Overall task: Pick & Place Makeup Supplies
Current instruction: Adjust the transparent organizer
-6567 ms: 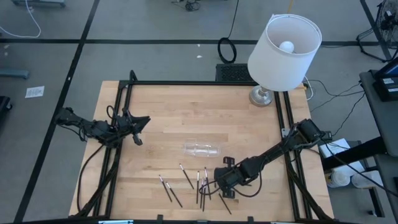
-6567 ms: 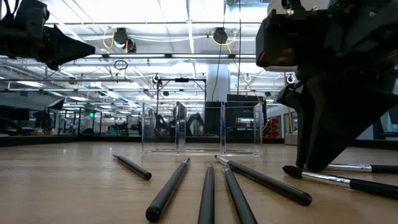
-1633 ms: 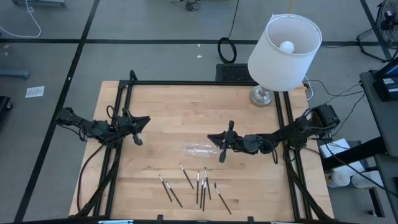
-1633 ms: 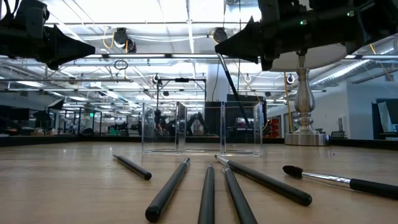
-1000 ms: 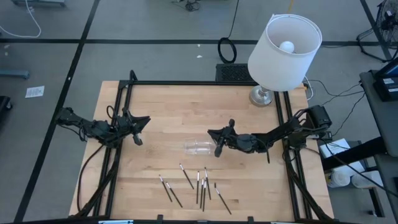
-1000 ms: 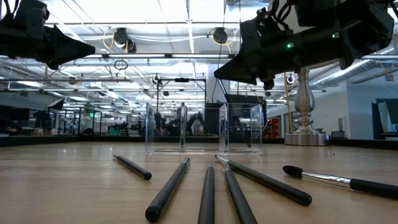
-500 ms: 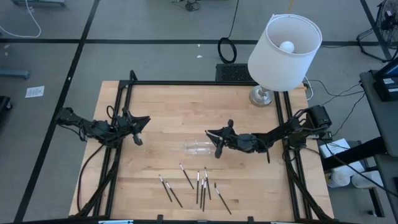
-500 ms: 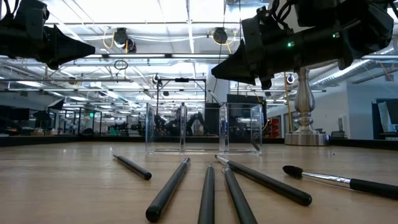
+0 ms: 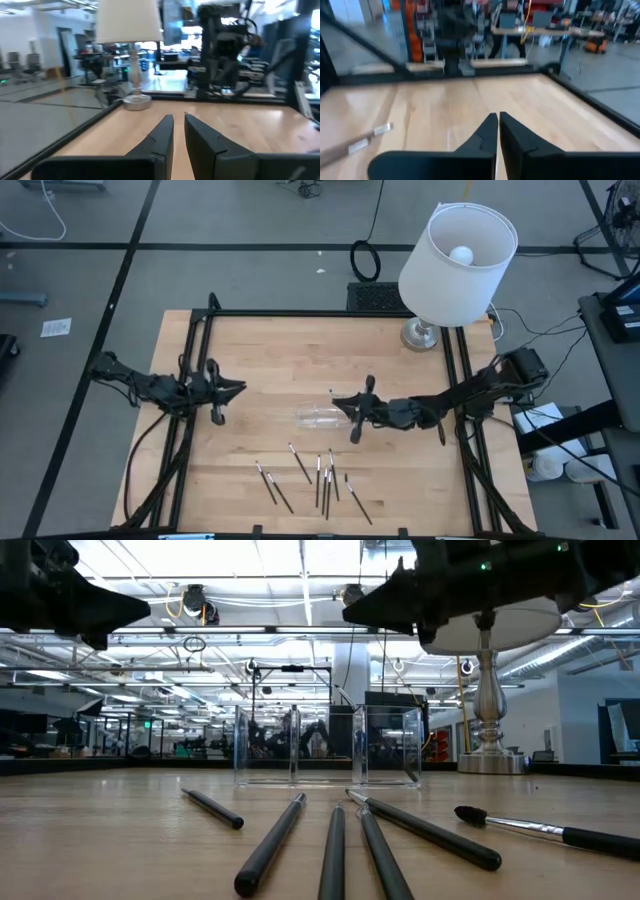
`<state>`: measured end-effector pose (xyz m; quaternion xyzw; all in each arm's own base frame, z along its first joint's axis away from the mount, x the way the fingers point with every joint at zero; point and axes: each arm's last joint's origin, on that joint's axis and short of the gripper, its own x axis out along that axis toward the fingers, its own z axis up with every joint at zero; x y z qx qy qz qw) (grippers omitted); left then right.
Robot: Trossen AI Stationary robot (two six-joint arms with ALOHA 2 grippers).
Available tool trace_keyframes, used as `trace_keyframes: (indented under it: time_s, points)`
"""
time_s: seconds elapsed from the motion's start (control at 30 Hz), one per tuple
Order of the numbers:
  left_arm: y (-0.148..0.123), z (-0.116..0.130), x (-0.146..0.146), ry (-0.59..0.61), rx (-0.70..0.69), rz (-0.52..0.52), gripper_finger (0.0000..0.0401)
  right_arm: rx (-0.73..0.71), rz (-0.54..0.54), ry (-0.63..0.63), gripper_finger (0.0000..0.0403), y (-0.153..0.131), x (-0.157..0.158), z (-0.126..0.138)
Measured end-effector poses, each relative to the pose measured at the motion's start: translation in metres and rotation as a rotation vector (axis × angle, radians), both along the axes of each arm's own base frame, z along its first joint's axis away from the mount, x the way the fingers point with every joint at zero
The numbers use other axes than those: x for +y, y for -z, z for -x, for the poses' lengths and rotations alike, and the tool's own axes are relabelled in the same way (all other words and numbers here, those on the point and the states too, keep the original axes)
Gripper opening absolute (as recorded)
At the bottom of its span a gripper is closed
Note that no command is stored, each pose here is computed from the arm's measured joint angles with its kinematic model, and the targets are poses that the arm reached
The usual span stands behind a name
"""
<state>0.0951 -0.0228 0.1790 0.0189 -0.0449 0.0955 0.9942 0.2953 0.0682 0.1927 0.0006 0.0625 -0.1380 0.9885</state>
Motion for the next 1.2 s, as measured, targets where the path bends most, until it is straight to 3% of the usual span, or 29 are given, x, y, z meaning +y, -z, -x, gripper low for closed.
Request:
trace_keyframes:
  time_s: [0.37, 0.57, 0.97, 1.07, 1.2]
  points:
    - [0.014, -0.012, -0.008, 0.108, 0.15, -0.066, 0.0051, 0.134, -0.052, 0.033, 0.0001, -0.009, 0.0, 0.016]
    - [0.021, -0.018, -0.013, 0.192, 0.215, 0.004, 0.0051, 0.261, -0.128, 0.036, 0.0, -0.004, 0.007, 0.033]
    - [0.027, -0.034, -0.02, 0.219, 0.243, -0.001, 0.0051, 0.34, -0.21, 0.104, 0.0, 0.007, 0.019, 0.046]
    - [0.027, -0.036, -0.021, 0.198, 0.235, -0.002, 0.0051, 0.333, -0.171, 0.177, 0.0, 0.008, 0.018, 0.049]
    - [0.027, -0.037, -0.021, 0.188, 0.229, -0.009, 0.0051, 0.361, -0.205, 0.232, 0.0, 0.013, 0.012, 0.051]
